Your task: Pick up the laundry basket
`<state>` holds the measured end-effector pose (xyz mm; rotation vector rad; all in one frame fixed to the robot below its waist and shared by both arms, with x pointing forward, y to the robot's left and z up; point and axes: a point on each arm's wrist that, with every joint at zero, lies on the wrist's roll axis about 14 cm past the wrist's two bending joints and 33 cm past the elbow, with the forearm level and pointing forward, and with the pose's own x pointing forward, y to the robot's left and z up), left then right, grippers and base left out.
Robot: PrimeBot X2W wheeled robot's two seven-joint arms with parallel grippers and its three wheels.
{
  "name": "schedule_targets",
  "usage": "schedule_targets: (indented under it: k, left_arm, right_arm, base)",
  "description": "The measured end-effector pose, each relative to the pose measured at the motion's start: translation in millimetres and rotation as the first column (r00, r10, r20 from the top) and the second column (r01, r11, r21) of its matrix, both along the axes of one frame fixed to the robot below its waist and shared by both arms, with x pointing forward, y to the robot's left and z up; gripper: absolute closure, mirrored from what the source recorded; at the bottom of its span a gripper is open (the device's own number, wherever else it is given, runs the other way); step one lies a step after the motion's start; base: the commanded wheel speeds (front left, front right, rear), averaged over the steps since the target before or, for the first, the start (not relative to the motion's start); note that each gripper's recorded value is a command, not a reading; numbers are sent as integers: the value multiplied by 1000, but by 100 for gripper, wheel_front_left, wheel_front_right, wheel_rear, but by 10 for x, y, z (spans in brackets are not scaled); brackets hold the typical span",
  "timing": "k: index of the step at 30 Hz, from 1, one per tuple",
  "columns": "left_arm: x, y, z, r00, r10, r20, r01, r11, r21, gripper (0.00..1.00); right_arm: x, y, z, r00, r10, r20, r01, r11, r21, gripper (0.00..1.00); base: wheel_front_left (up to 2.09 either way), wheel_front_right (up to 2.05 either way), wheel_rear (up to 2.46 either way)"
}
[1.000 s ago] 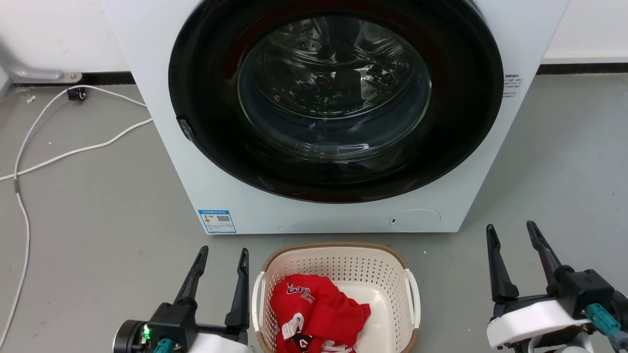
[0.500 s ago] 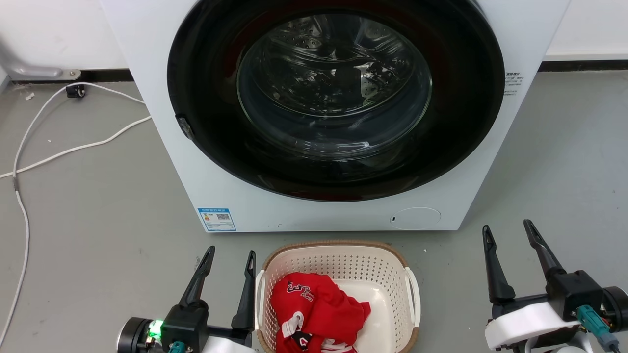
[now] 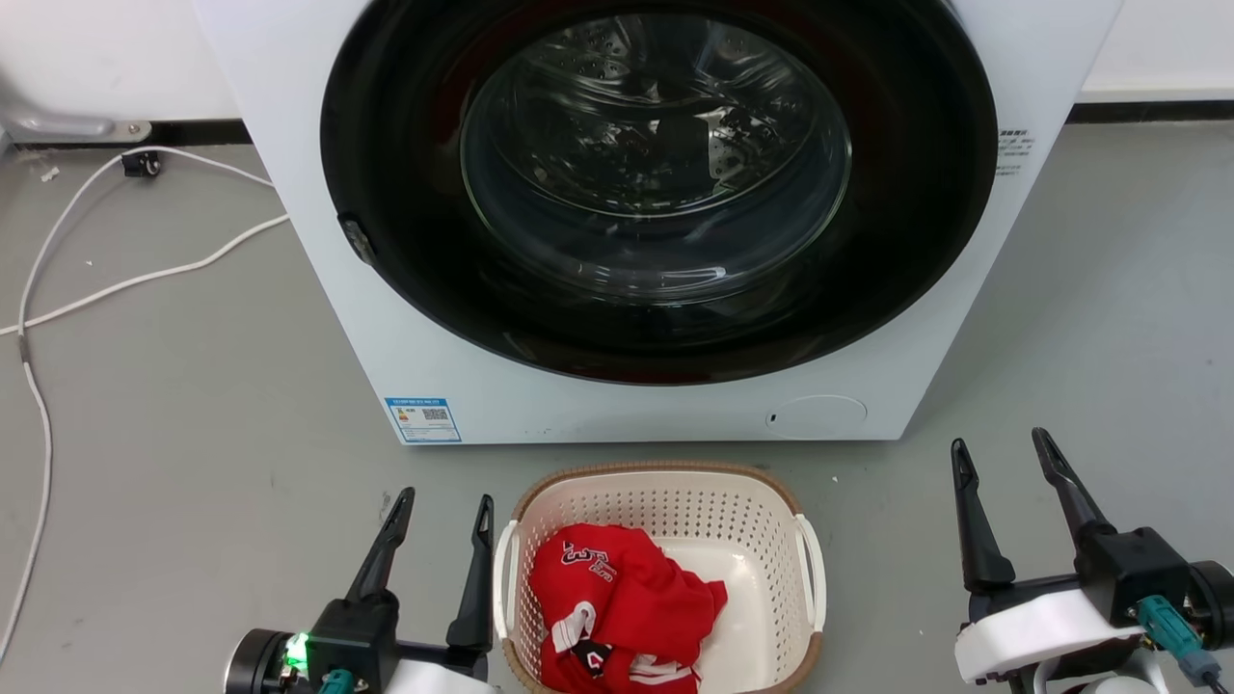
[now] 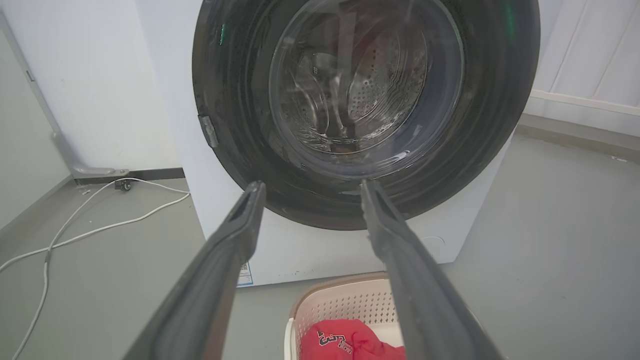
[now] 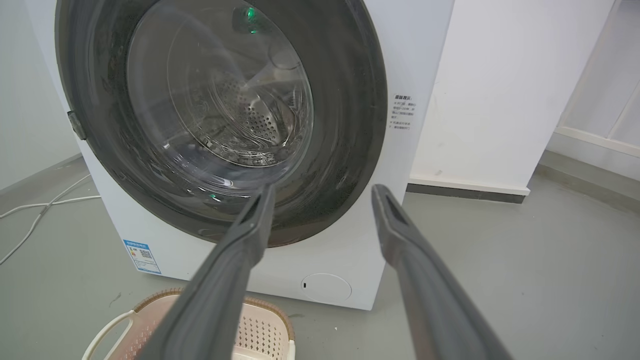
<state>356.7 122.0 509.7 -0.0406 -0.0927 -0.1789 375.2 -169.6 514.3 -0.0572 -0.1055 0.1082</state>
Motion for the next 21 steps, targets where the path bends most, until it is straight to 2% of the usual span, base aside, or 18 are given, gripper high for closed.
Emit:
schedule_targets:
  k: [5, 12, 17, 21]
  left_arm:
    - [67, 27, -147, 999, 2, -47, -3, 1000, -11, 0]
    - [377, 36, -460, 992, -9, -129, 9, 1000, -5, 0]
    - [699, 64, -811, 978, -22, -206, 23, 1000, 5, 0]
    - [953, 131, -1169, 960, -31, -277, 42, 999, 33, 0]
  right_arm:
    - [73, -18, -109, 999, -7, -33, 7, 1000, 25, 0]
    - [368, -30, -389, 994, -9, -106, 11, 1000, 17, 0]
    - [636, -31, -837, 975, -10, -222, 14, 1000, 19, 0]
    - [834, 10, -1272, 943, 2, -332, 9, 1000, 29, 0]
  base:
    - [0, 0, 0]
    - [0, 0, 0]
    - [0, 0, 0]
    - [0, 0, 0]
